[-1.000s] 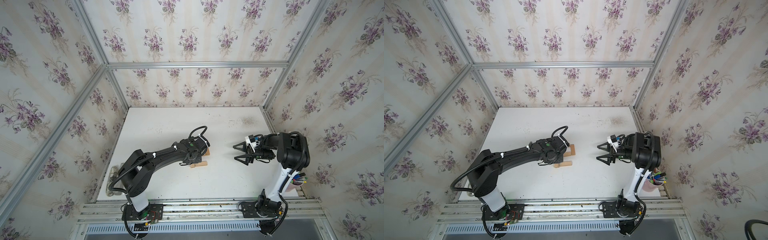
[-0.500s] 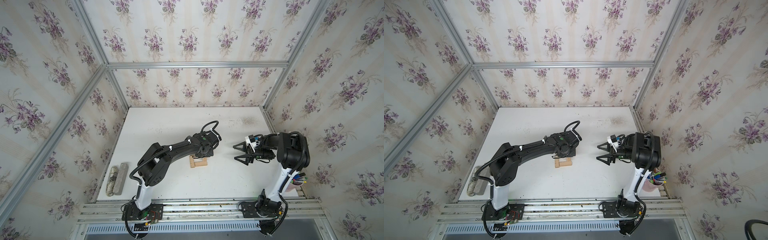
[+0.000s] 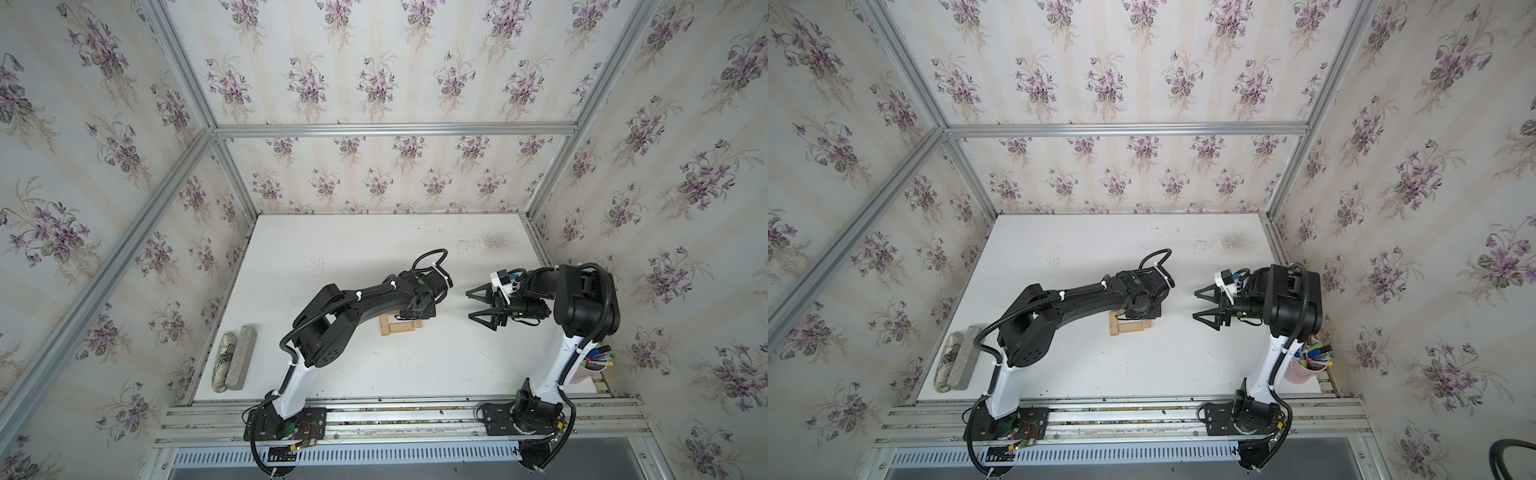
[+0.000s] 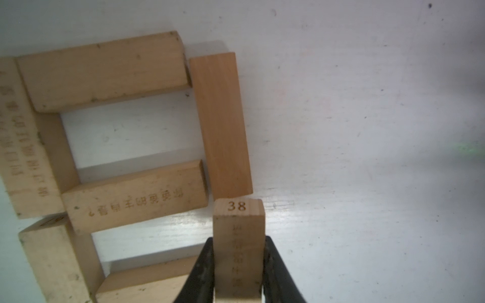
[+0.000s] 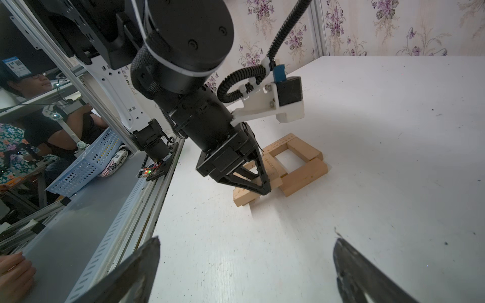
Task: Assemble the number 8 with building blocks
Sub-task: Assemble the building block at the center of the board.
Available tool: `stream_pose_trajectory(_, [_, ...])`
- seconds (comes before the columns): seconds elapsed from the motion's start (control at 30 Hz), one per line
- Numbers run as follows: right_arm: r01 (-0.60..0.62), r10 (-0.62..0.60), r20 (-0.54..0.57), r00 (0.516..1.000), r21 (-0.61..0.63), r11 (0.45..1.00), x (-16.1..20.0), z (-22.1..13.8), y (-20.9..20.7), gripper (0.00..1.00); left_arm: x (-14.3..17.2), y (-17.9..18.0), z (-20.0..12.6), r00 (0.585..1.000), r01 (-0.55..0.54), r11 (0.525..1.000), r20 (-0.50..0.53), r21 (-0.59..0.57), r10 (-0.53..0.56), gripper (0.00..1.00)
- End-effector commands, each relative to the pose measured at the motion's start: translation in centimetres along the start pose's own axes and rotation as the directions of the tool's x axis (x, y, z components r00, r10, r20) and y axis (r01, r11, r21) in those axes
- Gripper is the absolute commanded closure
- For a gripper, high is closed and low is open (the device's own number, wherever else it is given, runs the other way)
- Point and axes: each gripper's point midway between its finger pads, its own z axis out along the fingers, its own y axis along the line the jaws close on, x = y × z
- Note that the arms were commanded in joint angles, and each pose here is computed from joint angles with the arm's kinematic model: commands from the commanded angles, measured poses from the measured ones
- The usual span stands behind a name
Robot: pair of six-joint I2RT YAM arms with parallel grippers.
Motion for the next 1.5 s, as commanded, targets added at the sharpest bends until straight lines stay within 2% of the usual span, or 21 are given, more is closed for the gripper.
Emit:
stream_pose_trajectory(0.0, [0.368, -0.369, 0.024, 0.929, 0.022, 0.929, -0.7, 0.0, -0.1, 0.0, -0.1, 0.2, 0.2, 1.0, 0.019, 1.0, 0.009, -0.019, -0.019, 0.73])
stream_pose_trajectory(0.8, [0.369, -0.369, 0.025, 0.929, 0.022, 0.929, -0.7, 0.0, -0.1, 0.0, 0.7, 0.5, 1.2, 1.0, 0.019, 0.999, -0.021, -0.036, -0.02, 0.7])
stream_pose_trajectory(1.2, [0.367, -0.368, 0.025, 0.93, 0.023, 0.93, -0.7, 0.0, -0.1, 0.0, 0.4, 0.3, 1.1, 1.0, 0.009, 0.999, -0.018, -0.032, -0.01, 0.59])
stream_pose_trajectory(1.33, [0.369, -0.369, 0.025, 0.929, 0.023, 0.929, -0.7, 0.0, -0.1, 0.0, 0.5, 0.3, 0.9, 1.0, 0.009, 0.999, -0.016, -0.032, -0.009, 0.68])
stream_pose_trajectory(1.47, [0.367, -0.368, 0.025, 0.93, 0.023, 0.93, -0.7, 0.0, -0.1, 0.0, 0.5, 0.3, 0.8, 1.0, 0.01, 0.999, -0.017, -0.03, -0.011, 0.68])
